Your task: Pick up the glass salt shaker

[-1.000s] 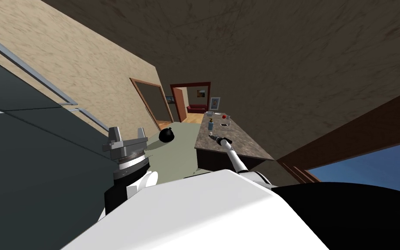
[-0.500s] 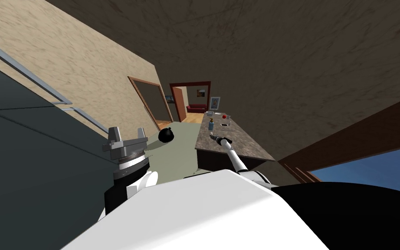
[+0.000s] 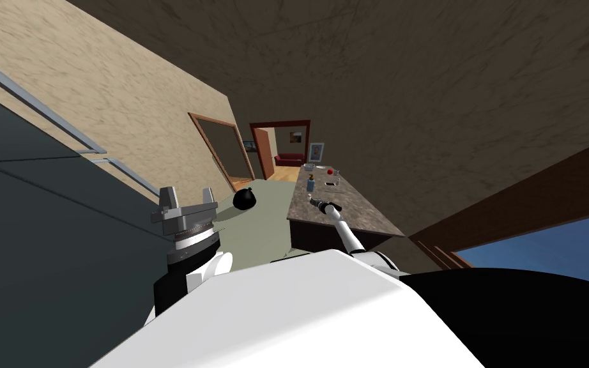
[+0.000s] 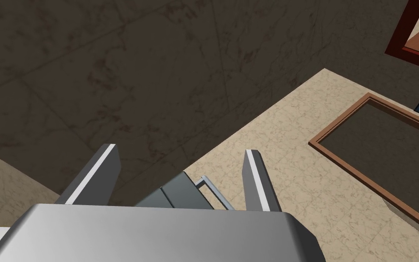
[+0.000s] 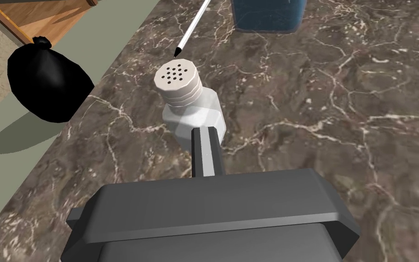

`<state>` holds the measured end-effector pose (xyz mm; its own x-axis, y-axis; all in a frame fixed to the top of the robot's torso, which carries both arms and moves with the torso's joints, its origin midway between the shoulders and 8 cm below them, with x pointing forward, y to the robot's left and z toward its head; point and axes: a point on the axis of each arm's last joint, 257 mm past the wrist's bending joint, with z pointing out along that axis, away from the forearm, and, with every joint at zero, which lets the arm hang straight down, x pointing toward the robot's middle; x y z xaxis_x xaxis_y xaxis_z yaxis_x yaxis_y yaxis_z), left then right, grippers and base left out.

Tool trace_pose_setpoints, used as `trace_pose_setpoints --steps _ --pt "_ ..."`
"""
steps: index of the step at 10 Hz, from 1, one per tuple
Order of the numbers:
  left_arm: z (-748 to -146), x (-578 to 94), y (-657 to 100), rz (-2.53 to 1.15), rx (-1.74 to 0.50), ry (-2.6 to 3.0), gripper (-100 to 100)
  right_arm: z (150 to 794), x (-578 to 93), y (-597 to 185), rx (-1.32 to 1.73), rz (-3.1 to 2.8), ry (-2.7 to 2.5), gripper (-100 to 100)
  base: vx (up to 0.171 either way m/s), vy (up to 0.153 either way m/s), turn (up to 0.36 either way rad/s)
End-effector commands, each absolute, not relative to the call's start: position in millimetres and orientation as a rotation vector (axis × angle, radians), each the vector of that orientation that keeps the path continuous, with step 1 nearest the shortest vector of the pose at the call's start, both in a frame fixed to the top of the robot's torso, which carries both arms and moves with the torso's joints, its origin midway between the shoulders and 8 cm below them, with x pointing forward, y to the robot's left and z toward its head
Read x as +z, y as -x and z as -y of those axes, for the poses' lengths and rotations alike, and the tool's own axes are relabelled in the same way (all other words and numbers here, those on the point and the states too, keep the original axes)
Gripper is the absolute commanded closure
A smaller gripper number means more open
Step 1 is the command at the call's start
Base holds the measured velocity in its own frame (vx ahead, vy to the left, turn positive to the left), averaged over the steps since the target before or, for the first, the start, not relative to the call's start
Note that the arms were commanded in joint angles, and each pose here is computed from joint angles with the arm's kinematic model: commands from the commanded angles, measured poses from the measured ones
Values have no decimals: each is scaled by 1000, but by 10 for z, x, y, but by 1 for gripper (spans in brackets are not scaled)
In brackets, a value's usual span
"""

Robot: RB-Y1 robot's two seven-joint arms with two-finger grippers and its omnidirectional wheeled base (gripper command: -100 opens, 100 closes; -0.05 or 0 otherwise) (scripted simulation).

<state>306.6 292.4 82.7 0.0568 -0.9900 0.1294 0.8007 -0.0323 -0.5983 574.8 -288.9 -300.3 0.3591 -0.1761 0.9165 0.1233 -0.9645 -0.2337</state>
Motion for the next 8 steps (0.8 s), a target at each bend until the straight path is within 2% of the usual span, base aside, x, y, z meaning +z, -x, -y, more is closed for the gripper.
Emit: trace_pose_setpoints --steps 1,8 --pt "-2924 827 -3066 -390 -1496 615 0 2944 -2976 -5749 -1639 -55 2364 -100 -20 19 -219" --pt "-2924 827 -3066 -390 -1496 615 0 3422 -2816 -5722 -1591 -100 2416 -100 -41 91 -284"
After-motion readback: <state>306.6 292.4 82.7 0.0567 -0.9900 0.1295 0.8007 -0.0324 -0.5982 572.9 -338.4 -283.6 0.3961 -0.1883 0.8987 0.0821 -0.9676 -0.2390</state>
